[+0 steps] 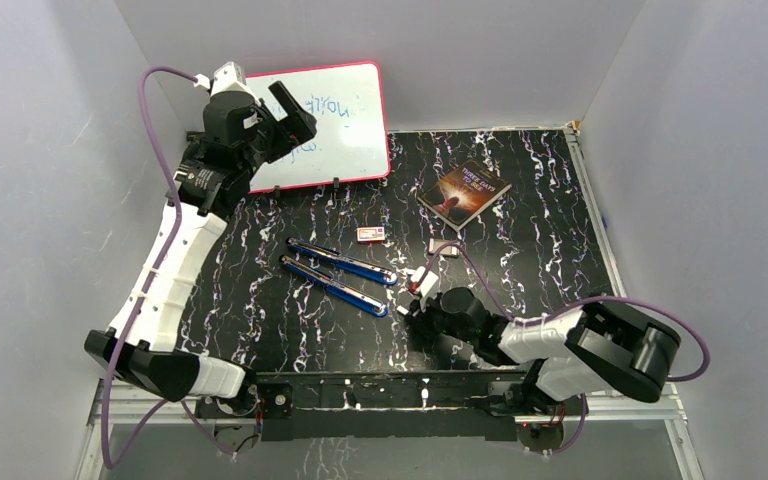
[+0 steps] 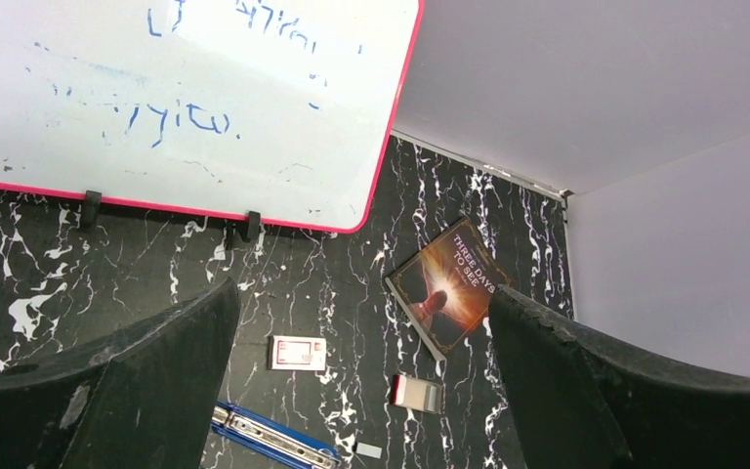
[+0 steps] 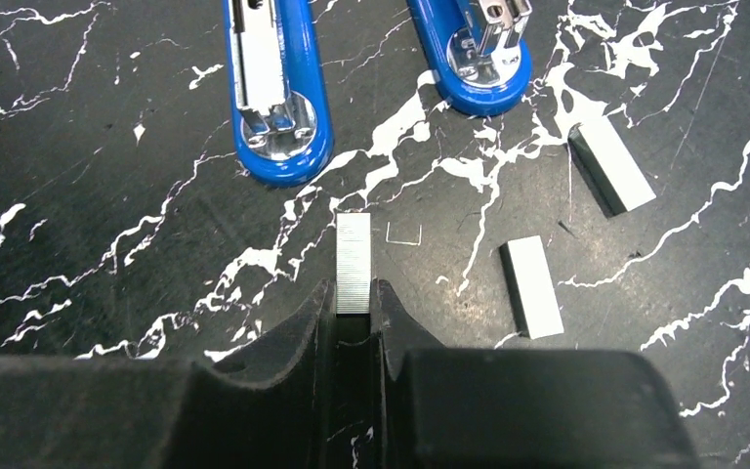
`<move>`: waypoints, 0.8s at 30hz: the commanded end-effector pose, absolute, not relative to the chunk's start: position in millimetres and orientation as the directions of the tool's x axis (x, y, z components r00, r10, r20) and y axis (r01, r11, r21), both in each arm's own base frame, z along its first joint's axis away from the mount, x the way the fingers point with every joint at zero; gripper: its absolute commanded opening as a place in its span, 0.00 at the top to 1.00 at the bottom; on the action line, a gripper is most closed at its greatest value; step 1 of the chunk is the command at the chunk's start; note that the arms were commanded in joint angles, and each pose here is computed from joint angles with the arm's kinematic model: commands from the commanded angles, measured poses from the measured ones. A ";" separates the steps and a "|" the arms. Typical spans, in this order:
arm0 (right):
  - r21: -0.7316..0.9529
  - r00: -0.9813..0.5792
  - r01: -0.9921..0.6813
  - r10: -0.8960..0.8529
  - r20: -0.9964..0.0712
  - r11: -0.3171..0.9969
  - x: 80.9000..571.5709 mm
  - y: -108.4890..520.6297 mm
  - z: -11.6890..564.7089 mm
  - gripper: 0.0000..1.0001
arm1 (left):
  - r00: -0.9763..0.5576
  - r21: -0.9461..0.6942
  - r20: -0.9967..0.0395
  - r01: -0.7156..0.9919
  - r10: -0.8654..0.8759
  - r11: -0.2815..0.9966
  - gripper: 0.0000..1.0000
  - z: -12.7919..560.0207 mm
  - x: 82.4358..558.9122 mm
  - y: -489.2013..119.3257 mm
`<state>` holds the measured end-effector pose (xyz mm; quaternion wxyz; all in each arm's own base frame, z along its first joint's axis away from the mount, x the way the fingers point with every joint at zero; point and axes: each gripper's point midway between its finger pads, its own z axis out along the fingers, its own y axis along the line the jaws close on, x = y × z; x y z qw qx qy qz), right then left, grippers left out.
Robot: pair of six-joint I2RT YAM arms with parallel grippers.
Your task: Load the staples into the stapler
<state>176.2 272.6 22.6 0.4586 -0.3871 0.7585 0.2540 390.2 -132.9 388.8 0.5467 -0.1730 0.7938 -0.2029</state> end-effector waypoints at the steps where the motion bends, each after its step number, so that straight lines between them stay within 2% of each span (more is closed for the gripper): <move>1: 0.038 -0.267 -0.823 -0.328 -0.906 0.567 174.1 273.4 43.2 0.98 | -0.275 -0.525 -0.813 -0.031 -0.513 0.850 0.02 413.2 383.0 -124.5; 8: -0.002 -0.193 -0.805 -0.265 -0.945 0.594 184.7 271.9 97.6 1.00 | -0.269 -0.478 -0.840 -0.045 -0.472 0.877 0.02 394.3 380.0 -116.3; 14: -0.058 -0.121 -0.823 -0.275 -0.954 0.564 194.7 287.8 141.4 1.00 | -0.394 -0.361 -0.859 0.017 -0.326 0.932 0.02 337.9 379.0 -123.7; 19: -0.063 -0.128 -0.842 -0.311 -0.942 0.536 200.3 305.3 148.8 1.00 | -0.517 -0.291 -0.825 0.040 -0.229 0.956 0.02 278.9 387.4 -122.2; 24: -0.039 -0.164 -0.854 -0.339 -0.926 0.518 204.9 323.4 147.9 1.00 | -0.530 -0.220 -0.834 0.072 -0.150 0.973 0.02 244.8 393.5 -109.7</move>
